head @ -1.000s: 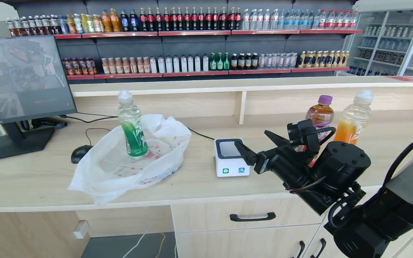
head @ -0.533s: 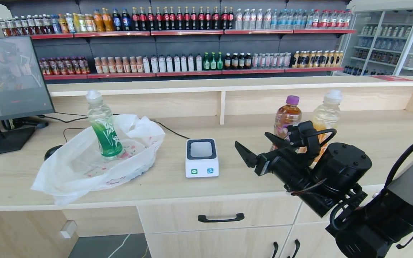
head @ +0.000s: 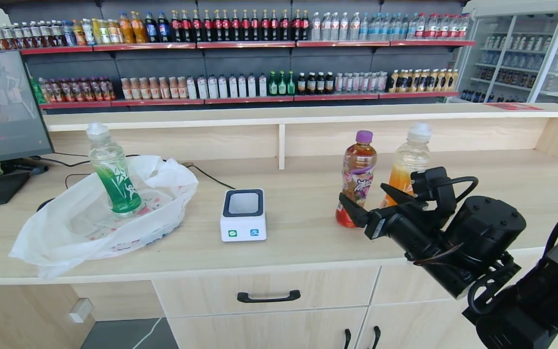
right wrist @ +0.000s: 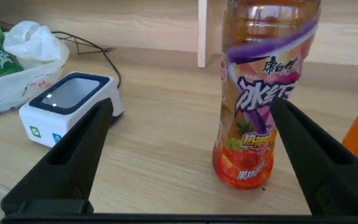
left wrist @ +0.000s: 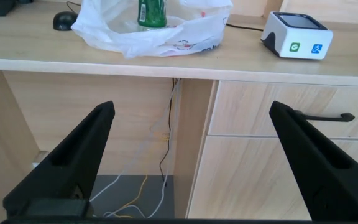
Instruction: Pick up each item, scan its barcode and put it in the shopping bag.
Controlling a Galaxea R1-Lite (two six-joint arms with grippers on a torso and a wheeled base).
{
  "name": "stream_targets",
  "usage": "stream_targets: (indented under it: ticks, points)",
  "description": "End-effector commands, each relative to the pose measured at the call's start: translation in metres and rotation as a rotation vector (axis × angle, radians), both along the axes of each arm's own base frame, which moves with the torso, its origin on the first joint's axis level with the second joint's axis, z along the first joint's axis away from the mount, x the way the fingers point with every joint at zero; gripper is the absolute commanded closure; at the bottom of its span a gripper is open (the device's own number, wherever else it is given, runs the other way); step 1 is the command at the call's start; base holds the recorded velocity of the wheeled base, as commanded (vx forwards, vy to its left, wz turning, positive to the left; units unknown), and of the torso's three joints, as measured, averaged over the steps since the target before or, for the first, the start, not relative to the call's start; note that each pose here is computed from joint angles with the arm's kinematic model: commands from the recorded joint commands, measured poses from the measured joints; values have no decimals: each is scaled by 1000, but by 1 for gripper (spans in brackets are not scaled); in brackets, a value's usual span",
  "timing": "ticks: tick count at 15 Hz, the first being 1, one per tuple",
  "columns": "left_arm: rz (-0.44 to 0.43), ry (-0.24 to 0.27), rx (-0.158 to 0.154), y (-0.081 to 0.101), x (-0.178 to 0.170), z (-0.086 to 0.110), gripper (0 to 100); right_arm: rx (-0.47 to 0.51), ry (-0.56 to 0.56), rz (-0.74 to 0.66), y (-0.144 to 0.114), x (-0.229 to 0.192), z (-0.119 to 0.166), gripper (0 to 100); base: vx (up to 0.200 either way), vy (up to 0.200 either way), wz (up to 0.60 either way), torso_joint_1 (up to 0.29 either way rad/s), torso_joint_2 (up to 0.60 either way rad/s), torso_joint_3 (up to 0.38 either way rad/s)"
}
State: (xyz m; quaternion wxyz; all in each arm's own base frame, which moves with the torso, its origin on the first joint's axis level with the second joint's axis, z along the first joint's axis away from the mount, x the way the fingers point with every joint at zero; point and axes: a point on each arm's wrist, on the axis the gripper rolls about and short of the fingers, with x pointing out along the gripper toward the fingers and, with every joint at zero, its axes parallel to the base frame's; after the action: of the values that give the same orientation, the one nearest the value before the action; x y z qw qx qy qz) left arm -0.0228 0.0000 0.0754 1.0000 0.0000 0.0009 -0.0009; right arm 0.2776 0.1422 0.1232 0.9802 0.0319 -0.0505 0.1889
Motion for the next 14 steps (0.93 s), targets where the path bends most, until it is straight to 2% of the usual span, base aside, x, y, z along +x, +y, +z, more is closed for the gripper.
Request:
stream_targets:
  ticks: [1,7,14]
  points:
    - [0,0,0,0,0,0,0,4,0,-40,-2,1,0,0,0,0,0,0,0,0]
    - [0,0,0,0,0,0,0,9,13,-117,11,18,-12,0,0,0,0,0,0,0]
    - [0,0,-2,0,0,0,0,17,24,-119,23,36,-27,0,0,0,0,0,0,0]
